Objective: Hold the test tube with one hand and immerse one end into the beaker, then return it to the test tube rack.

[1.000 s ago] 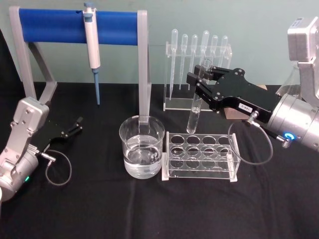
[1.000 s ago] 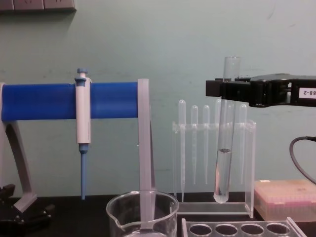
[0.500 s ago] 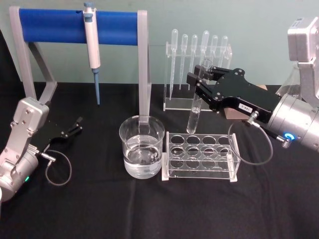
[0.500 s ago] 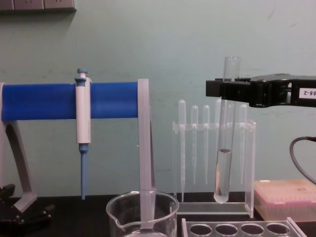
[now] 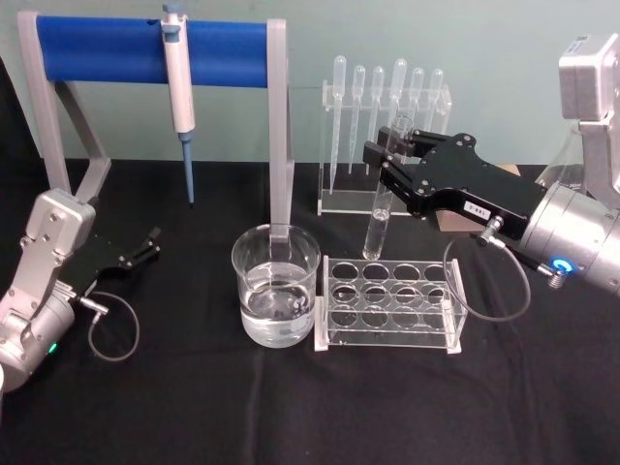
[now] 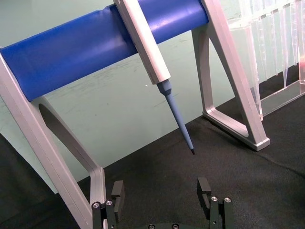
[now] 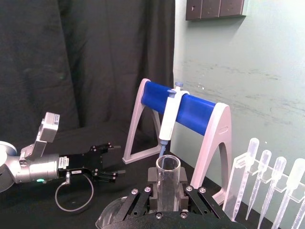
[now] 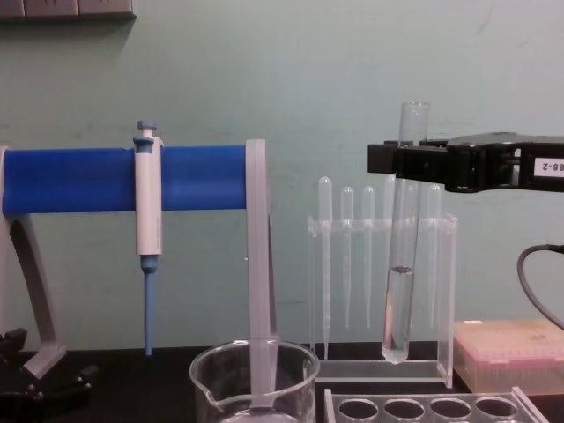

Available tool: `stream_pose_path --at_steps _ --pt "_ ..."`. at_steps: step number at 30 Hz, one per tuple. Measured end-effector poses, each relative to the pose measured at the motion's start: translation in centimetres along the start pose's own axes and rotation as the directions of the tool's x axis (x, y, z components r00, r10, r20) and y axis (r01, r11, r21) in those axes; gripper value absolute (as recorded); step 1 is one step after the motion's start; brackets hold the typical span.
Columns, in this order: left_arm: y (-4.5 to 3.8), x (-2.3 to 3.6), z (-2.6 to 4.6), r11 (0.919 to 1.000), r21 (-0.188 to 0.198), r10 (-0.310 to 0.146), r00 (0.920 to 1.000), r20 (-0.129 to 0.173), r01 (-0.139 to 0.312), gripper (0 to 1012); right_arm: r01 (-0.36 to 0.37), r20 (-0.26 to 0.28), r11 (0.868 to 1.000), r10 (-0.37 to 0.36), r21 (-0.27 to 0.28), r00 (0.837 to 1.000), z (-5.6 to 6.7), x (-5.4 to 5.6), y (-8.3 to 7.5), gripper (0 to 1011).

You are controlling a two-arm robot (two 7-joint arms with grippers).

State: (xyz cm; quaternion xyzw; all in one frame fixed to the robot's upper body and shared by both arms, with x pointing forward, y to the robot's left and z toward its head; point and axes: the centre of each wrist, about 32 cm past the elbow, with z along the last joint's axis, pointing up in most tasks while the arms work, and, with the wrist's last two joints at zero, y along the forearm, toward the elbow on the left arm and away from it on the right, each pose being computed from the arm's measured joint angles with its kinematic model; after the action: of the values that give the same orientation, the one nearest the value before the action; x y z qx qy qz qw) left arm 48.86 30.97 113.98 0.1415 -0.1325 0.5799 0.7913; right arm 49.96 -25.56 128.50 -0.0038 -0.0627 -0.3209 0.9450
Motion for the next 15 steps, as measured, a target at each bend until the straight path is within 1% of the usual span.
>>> stream_pose_path --at_steps 15 --pt "0.0 0.0 0.0 1.0 0.0 0.0 1.0 0.0 0.0 1000 0.0 0.0 1.0 0.0 0.0 1.0 0.0 0.0 0.0 224"
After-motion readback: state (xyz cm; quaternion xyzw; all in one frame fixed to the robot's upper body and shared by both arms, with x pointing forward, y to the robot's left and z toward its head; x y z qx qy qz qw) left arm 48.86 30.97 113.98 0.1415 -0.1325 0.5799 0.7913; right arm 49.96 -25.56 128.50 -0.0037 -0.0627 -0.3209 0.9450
